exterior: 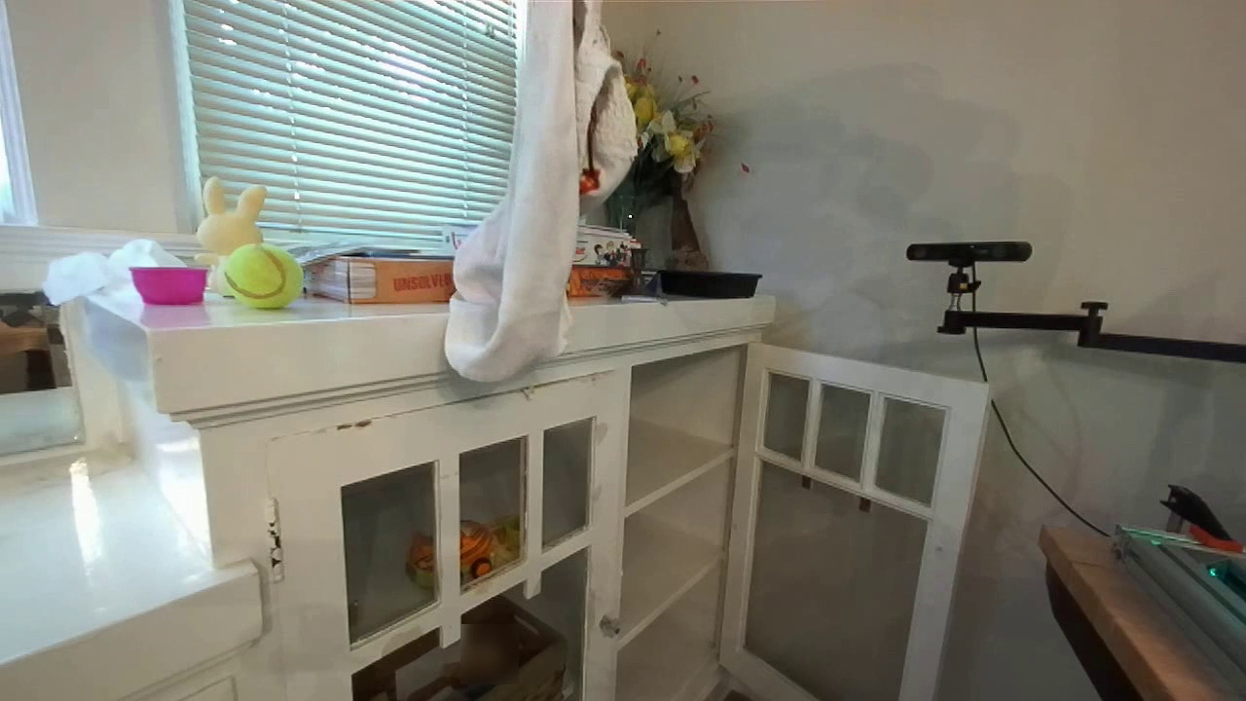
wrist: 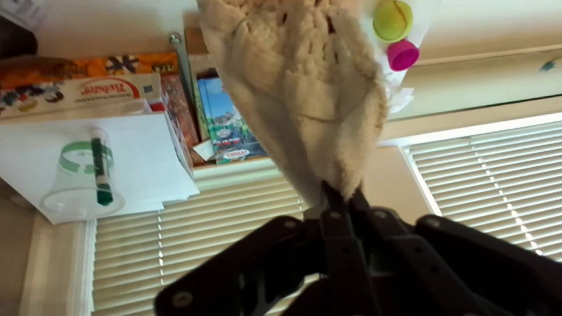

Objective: Pick up the white tea towel from the countertop and hang it on the right cabinet door

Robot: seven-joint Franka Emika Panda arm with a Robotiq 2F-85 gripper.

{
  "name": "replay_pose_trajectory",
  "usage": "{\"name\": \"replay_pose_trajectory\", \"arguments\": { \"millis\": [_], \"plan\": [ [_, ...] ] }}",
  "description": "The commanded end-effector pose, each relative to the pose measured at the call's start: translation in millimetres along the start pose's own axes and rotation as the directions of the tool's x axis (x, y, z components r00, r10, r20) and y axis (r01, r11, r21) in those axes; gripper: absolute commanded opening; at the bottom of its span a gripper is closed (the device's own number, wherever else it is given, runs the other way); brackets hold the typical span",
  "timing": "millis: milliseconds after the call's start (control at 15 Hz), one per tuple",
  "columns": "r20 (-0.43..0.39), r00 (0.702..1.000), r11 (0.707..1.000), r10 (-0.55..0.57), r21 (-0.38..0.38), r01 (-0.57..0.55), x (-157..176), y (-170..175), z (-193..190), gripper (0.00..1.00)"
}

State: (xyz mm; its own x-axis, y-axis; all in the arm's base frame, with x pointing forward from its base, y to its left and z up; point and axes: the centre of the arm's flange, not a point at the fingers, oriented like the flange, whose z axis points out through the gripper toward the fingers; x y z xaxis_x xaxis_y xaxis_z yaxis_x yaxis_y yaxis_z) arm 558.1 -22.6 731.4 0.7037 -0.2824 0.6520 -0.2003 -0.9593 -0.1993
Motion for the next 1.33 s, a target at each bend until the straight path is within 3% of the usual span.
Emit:
{"name": "replay_pose_trajectory", "arguments": {
  "millis": [0, 67, 133, 400, 467, 733, 1000, 1267],
  "plan": [
    [0.060, 0.991, 0.993, 0.119, -0.034, -0.117, -33.5, 24.4, 0.7, 0.01],
    [0.060, 0.987, 0.989, 0.148, -0.031, -0.146, -36.5, 28.4, 2.6, 0.01],
    [0.049, 0.995, 0.996, 0.083, -0.037, -0.081, -15.0, 23.1, 11.6, 0.05],
    [0.061, 0.991, 0.992, 0.116, -0.047, -0.113, -22.9, 29.4, 12.8, 0.05],
    [0.060, 0.991, 0.992, 0.116, -0.046, -0.114, -22.9, 28.6, 12.1, 0.01],
    [0.147, 0.969, 0.973, 0.200, -0.144, -0.179, -22.3, 65.9, 16.3, 0.01],
    [0.197, 0.932, 0.930, 0.304, -0.273, -0.245, -25.0, 115.7, 10.0, 0.01],
    [0.200, 0.883, 0.854, 0.424, -0.412, -0.317, -32.1, 163.2, 3.4, 0.01]
  ]
}}
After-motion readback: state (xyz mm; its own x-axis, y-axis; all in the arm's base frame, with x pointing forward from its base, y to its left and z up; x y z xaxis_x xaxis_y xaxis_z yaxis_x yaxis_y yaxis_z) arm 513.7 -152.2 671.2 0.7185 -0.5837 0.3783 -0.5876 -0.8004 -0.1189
